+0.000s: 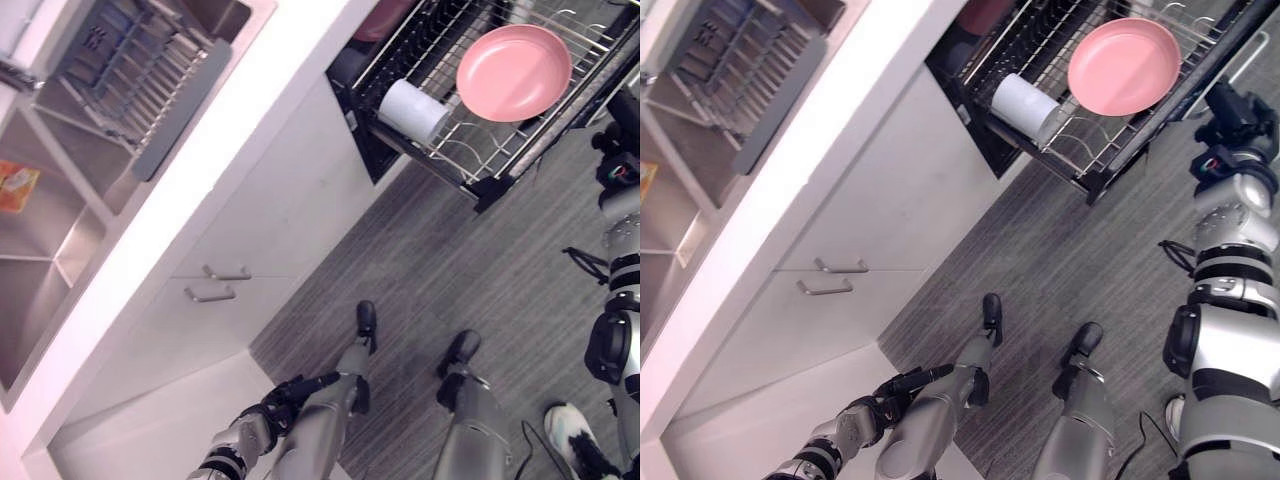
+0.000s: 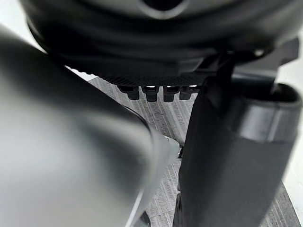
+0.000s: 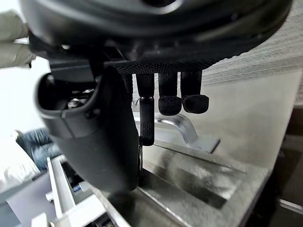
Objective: Walk over to the sink, pick up the cup, carry it to the dishwasher, place the cup inside the dishwasher, then close the dishwasher door
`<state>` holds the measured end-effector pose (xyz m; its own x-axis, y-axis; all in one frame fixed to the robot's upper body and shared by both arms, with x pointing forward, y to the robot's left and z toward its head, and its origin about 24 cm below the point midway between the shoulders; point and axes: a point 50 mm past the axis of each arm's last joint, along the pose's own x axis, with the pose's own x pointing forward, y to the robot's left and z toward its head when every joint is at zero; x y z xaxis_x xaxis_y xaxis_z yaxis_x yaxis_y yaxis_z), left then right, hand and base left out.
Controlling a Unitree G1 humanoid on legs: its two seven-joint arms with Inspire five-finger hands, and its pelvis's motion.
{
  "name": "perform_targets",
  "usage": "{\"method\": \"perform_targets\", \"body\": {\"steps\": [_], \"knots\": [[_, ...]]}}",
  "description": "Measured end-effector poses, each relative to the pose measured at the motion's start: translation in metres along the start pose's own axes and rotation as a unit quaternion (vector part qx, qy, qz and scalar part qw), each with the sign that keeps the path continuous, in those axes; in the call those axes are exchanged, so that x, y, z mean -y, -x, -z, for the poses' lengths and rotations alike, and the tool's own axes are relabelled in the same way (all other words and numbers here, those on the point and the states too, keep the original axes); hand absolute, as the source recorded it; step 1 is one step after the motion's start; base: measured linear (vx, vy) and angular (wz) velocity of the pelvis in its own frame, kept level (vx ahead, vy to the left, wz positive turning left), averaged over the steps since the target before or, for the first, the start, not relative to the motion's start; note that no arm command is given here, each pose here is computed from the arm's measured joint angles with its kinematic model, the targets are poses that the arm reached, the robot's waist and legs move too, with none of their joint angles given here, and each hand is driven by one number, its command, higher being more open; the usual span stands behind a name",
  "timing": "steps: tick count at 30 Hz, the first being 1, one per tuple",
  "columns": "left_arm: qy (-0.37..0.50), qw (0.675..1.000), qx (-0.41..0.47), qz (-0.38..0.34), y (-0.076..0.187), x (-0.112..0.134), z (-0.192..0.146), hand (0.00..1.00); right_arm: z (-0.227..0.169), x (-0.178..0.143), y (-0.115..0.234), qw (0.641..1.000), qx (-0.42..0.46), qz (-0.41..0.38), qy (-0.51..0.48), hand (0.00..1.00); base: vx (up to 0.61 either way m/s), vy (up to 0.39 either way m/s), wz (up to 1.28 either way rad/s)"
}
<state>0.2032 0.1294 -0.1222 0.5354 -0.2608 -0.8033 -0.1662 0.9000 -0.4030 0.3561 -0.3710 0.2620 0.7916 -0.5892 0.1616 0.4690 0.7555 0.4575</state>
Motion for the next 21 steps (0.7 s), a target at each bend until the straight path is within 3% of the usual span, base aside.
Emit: {"method": "perform_targets", "body": {"steps": [12, 21], "knots": [[0.003, 0.998, -0.029, 0.061, 0.004, 0.000, 0.030, 1.00, -0.057, -0.033, -0.004, 0.986, 0.073, 0.030, 0.148, 0.00, -0.02, -0.124, 0.41], [0.009, 0.998, -0.008, 0.064, 0.009, -0.008, 0.040, 1.00, -0.068, -0.052, -0.003, 0.974, 0.087, 0.034, 0.205, 0.00, -0.02, -0.111, 0.25]]}}
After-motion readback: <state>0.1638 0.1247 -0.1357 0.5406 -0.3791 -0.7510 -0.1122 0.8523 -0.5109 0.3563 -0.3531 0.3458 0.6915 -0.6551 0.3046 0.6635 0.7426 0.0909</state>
